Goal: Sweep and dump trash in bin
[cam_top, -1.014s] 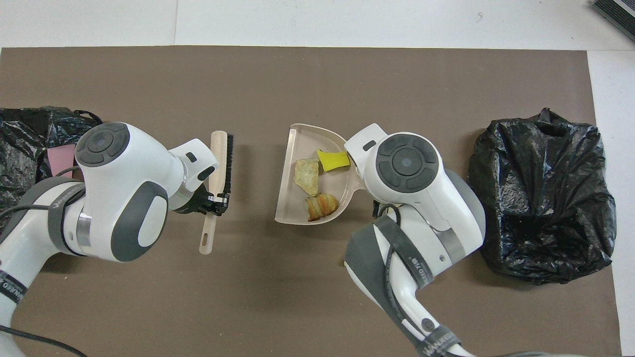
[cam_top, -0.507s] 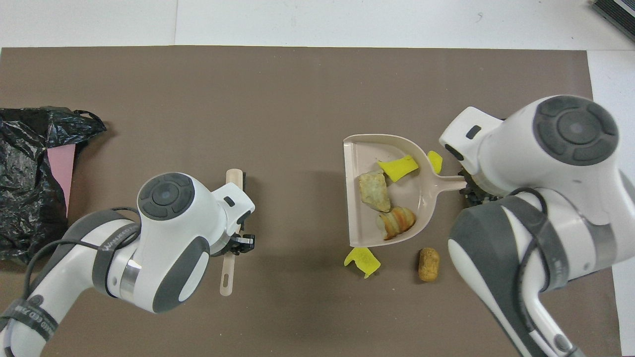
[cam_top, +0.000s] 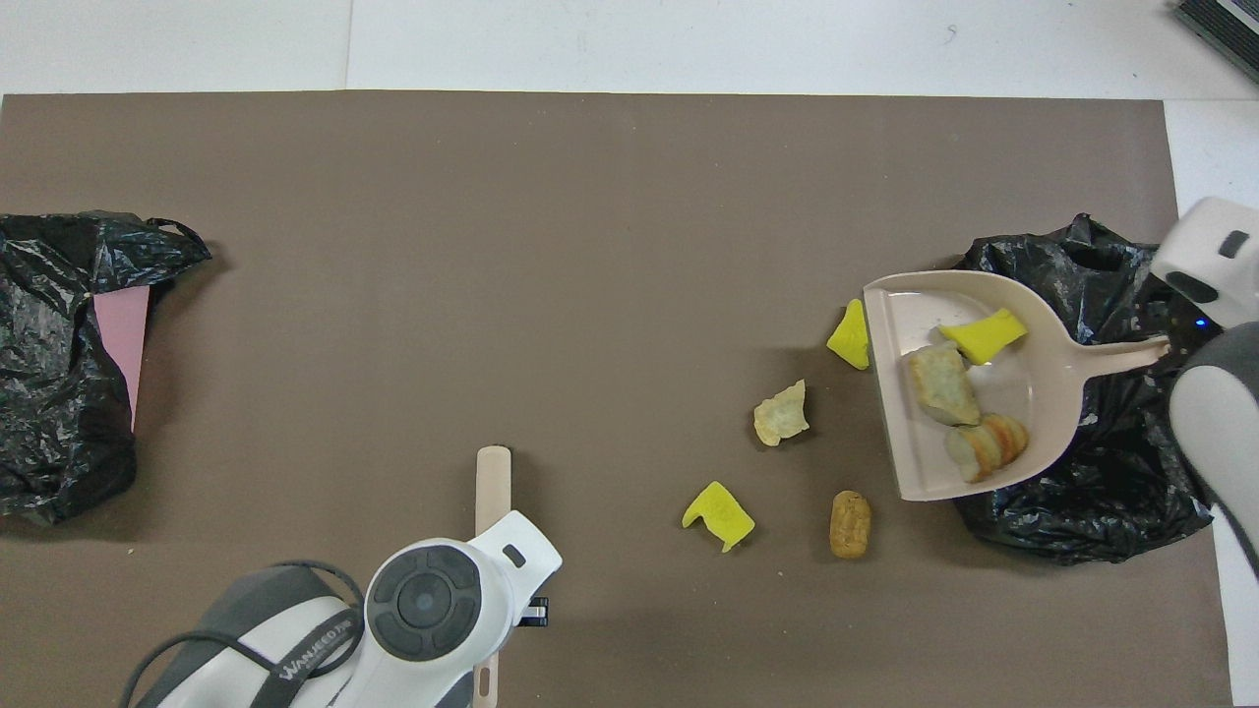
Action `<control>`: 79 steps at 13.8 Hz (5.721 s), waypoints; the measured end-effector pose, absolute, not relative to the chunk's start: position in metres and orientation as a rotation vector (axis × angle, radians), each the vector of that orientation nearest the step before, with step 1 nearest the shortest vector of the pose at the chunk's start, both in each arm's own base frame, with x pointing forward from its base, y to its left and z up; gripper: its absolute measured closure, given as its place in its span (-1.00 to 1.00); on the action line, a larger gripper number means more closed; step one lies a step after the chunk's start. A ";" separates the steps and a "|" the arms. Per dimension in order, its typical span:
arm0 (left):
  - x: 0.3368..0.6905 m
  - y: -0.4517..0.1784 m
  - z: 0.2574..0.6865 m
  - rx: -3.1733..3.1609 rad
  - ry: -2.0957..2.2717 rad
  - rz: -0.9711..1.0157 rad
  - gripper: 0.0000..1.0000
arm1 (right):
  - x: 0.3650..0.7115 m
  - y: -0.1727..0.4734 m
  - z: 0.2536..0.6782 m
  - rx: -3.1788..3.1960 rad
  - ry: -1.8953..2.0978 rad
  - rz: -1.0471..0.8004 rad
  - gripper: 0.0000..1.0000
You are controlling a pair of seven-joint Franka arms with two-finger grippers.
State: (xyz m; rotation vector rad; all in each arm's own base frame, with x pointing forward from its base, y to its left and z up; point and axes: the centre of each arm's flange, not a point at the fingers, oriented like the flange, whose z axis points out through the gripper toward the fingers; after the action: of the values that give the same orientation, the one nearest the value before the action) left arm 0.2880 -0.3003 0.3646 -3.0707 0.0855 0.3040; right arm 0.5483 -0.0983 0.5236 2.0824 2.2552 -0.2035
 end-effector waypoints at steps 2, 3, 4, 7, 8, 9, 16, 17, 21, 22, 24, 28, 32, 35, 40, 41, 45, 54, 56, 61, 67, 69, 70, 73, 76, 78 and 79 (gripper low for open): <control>0.265 -0.317 0.352 -3.095 0.020 0.233 0.48 | 0.540 -0.152 0.526 2.081 2.235 -0.184 0.38; 0.260 -0.320 0.345 -3.103 -0.001 0.214 0.48 | 0.535 -0.174 0.526 2.083 2.210 -0.169 0.38; 0.259 -0.319 0.339 -3.107 -0.017 0.210 0.48 | 0.530 -0.192 0.526 2.076 2.178 -0.158 0.38; 0.280 -0.312 0.338 -3.124 -0.075 0.203 -0.06 | 0.515 -0.211 0.514 1.938 2.116 -0.223 0.38; 0.296 -0.308 0.343 -3.139 -0.084 0.191 -0.32 | 0.511 -0.207 0.509 1.877 2.115 -0.241 0.38; 0.316 -0.302 0.349 -3.158 -0.081 0.175 -0.59 | 0.507 -0.202 0.506 1.816 2.117 -0.262 0.38; 0.450 -0.237 0.386 -3.228 -0.139 0.036 -1.00 | 0.506 -0.151 0.506 1.519 2.069 -0.478 0.38; 0.469 -0.227 0.392 -3.232 -0.146 0.017 -1.00 | 0.505 -0.142 0.506 1.488 2.049 -0.505 0.38; 0.524 -0.192 0.418 -3.243 -0.190 -0.058 -1.00 | 0.500 -0.124 0.509 1.470 1.981 -0.559 0.38; 0.533 -0.183 0.428 -3.242 -0.178 -0.065 -1.00 | 0.499 -0.123 0.510 1.463 1.957 -0.576 0.38; 0.550 -0.161 0.456 -3.245 -0.151 -0.077 -1.00 | 0.499 -0.110 0.512 1.428 1.879 -0.654 0.38; 0.571 -0.109 0.509 -3.244 -0.093 -0.097 -1.00 | 0.495 -0.068 0.527 1.408 1.717 -0.789 0.38; 0.582 -0.044 0.542 -3.237 -0.044 -0.083 -1.00 | 0.492 -0.037 0.563 1.443 1.590 -0.825 0.38; 0.586 -0.018 0.558 -3.223 0.026 -0.060 -1.00 | 0.496 -0.022 0.593 1.539 1.565 -0.741 0.38; 0.584 -0.027 0.575 -3.163 0.100 -0.055 -1.00 | 0.526 0.016 0.586 1.928 1.511 -0.543 0.38; 0.582 -0.027 0.577 -3.162 0.104 -0.053 -1.00 | 0.531 0.035 0.579 1.990 1.474 -0.497 0.38; 0.574 -0.027 0.582 -3.160 0.117 -0.042 -1.00 | 0.546 0.128 0.561 2.269 1.236 -0.394 0.38; 0.541 -0.027 0.588 -3.154 0.128 -0.016 -1.00 | 0.581 0.344 0.490 2.874 0.433 -0.149 0.38; 0.541 -0.027 0.588 -3.154 0.129 -0.017 -1.00 | 0.586 0.385 0.461 2.936 0.287 -0.097 0.38; 0.541 -0.012 0.588 -3.157 0.086 -0.019 -1.00 | 0.586 0.466 0.395 3.094 0.090 -0.047 0.38; 0.541 -0.012 0.588 -3.157 0.084 -0.019 -1.00 | 0.563 0.512 0.360 3.136 0.000 -0.051 0.38; 0.541 -0.011 0.588 -3.157 0.083 -0.019 -1.00 | 0.560 0.517 0.350 3.130 -0.045 -0.058 0.38; 0.541 -0.011 0.588 -3.157 0.083 -0.019 -1.00 | 0.559 0.519 0.350 3.124 -0.056 -0.048 0.38; 0.541 -0.011 0.588 -3.157 0.083 -0.019 -1.00 | 0.553 0.525 0.350 3.103 -0.055 -0.014 0.38; 0.541 -0.011 0.588 -3.157 0.083 -0.019 -1.00 | 0.553 0.526 0.357 3.123 -0.068 -0.020 0.13; 0.541 -0.011 0.588 -3.157 0.083 -0.019 -1.00 | 0.558 0.520 0.380 3.175 -0.114 -0.038 -0.27; 0.541 -0.011 0.588 -3.157 0.083 -0.019 -1.00 | 0.558 0.516 0.394 3.190 -0.128 -0.041 -0.46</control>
State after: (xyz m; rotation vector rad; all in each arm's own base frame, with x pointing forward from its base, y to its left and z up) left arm 0.5414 -0.0115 0.5883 -3.1567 0.0835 -0.0193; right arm 0.5581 0.5160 0.3939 3.1905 -0.1284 -0.0405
